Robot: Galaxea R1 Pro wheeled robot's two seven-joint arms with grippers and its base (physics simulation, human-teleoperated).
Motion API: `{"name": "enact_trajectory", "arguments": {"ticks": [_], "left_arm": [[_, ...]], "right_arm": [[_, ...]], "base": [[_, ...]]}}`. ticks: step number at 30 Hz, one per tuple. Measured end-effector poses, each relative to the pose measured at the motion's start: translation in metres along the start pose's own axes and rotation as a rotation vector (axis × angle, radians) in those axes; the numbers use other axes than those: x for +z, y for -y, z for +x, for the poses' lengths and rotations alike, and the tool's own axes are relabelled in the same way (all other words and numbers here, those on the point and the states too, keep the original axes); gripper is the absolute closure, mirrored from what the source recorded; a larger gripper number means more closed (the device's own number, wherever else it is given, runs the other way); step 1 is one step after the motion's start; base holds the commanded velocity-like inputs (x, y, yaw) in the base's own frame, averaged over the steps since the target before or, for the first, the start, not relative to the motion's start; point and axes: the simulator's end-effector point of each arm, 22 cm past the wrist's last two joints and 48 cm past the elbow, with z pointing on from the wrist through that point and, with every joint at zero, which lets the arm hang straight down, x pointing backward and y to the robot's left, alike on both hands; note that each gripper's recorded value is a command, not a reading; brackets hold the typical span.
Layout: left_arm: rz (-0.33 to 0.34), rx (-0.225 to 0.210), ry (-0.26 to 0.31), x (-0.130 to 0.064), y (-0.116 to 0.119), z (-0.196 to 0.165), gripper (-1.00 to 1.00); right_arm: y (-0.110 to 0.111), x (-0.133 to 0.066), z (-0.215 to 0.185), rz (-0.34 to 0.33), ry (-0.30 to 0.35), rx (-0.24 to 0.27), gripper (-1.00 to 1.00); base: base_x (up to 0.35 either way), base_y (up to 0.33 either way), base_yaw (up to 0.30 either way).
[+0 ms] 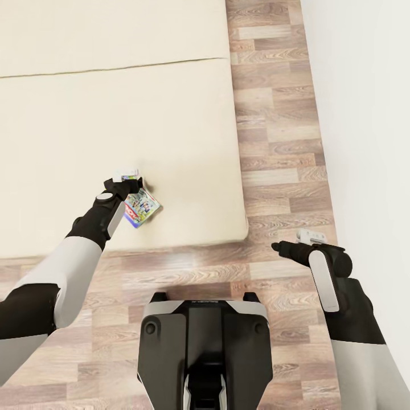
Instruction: Put all the toys in the child's room - the three board games (two on the bed and one on the table), the two jigsaw puzzles on the table, and the tennis ball on the table - inside the toy box on the table in the child's room.
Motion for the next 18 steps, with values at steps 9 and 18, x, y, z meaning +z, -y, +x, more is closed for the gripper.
{"name": "enact_trajectory", "arguments": {"ticks": [9, 18], "left_arm": [[0.001, -0.001, 0.001, -0.0002, 0.0006, -0.0002, -1.00], [0.001, -0.001, 0.001, -0.0001, 0.0008, -0.0001, -1.00]], "right_arm": [[0.0002, -0.0001, 0.0001, 0.001, 0.000, 0.000, -1.00], [0.0009, 0.0001, 0.0007, 0.003, -0.001, 0.000, -1.00]], "base": [[-0.076, 0.000, 0.000], [-0.083, 0.000, 0.000]]}}
